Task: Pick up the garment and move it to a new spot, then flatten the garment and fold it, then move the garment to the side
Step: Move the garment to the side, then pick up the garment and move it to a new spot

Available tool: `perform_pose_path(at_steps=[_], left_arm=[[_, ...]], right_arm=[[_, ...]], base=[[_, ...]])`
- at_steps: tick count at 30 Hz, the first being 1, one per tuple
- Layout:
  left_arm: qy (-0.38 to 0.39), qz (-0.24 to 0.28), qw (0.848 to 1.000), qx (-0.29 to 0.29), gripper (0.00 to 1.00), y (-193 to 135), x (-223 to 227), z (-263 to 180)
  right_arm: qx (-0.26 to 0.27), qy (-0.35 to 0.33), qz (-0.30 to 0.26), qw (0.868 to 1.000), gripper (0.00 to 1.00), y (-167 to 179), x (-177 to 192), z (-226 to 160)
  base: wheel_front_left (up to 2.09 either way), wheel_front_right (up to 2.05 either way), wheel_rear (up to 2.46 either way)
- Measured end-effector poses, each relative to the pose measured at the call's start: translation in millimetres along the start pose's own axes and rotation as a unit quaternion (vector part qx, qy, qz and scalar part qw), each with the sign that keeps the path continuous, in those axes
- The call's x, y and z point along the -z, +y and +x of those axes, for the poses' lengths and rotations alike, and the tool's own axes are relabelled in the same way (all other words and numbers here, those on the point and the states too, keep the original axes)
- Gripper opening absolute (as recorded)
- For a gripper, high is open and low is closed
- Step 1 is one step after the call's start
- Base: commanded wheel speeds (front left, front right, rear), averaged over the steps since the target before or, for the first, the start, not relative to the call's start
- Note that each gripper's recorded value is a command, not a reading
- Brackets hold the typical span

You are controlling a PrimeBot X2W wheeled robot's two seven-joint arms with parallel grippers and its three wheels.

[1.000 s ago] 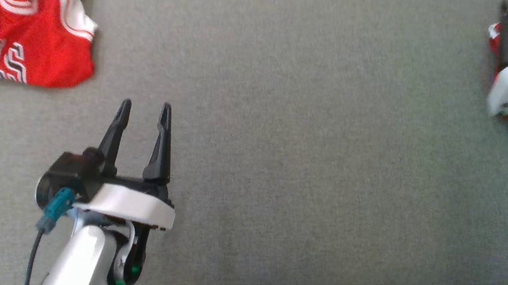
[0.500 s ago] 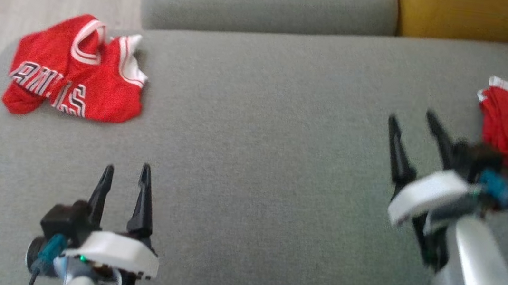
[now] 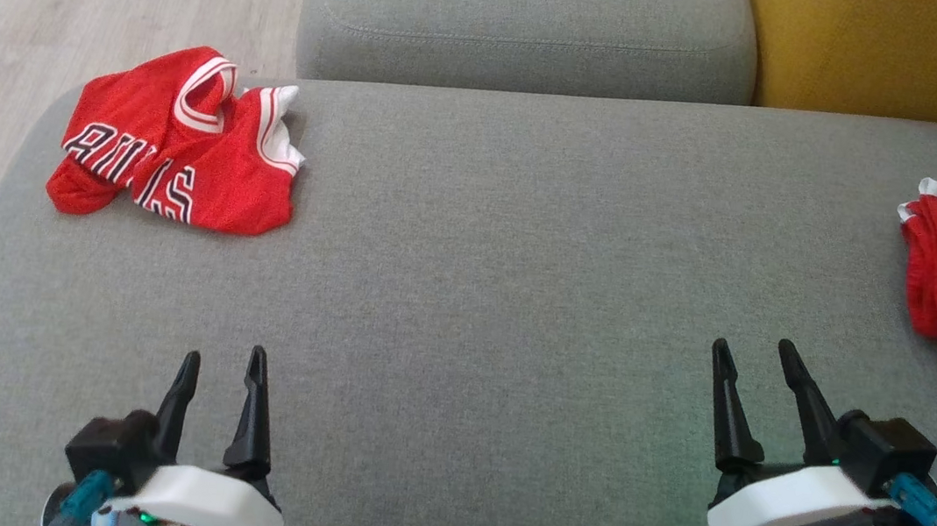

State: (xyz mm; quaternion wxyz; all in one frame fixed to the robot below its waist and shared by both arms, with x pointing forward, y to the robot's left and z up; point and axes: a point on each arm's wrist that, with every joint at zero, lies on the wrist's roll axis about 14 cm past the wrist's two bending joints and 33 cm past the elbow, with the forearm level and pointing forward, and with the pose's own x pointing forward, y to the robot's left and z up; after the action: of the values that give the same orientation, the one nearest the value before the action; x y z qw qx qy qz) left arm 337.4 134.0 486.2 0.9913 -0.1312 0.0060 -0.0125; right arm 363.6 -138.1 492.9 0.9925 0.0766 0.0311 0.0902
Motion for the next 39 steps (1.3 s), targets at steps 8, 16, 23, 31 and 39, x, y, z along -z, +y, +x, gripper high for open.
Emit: perform_pose_path(at_steps=[8, 16, 23, 31, 39], left_arm=[[0.001, 0.0, 1.0, 0.0, 1.0, 0.0, 0.8, -0.1], [0.002, -0.001, 1.0, 0.002, 1.0, -1.1, 1.0, 0.4], [0.001, -0.001, 1.0, -0.003, 1.0, 1.2, 0.8, -1.4], [-0.022, 0.002, 0.998, -0.053, 1.0, 31.3, -12.5, -16.8], [-0.059, 0.009, 0.987, -0.15, 1.0, 85.3, -32.3, -56.8]], right_arm=[[-0.003, -0.006, 0.0, 1.0, 1.0, 2.5, -3.2, -0.3], [-0.002, -0.007, 0.0, 1.0, 1.0, 2.1, -3.8, -1.2], [-0.009, -0.006, 0.0, 1.0, 1.0, 5.7, -4.0, 2.3], [-0.06, -0.003, -0.003, 0.998, 1.0, 37.7, -3.8, 20.5], [-0.159, 0.013, -0.001, 0.987, 1.0, 104.9, 6.6, 39.9]], base=[[0.0, 0.0, 0.0], [0.0, 0.0, 0.0], [0.0, 0.0, 0.0], [0.0, 0.0, 0.0], [0.0, 0.0, 0.0]])
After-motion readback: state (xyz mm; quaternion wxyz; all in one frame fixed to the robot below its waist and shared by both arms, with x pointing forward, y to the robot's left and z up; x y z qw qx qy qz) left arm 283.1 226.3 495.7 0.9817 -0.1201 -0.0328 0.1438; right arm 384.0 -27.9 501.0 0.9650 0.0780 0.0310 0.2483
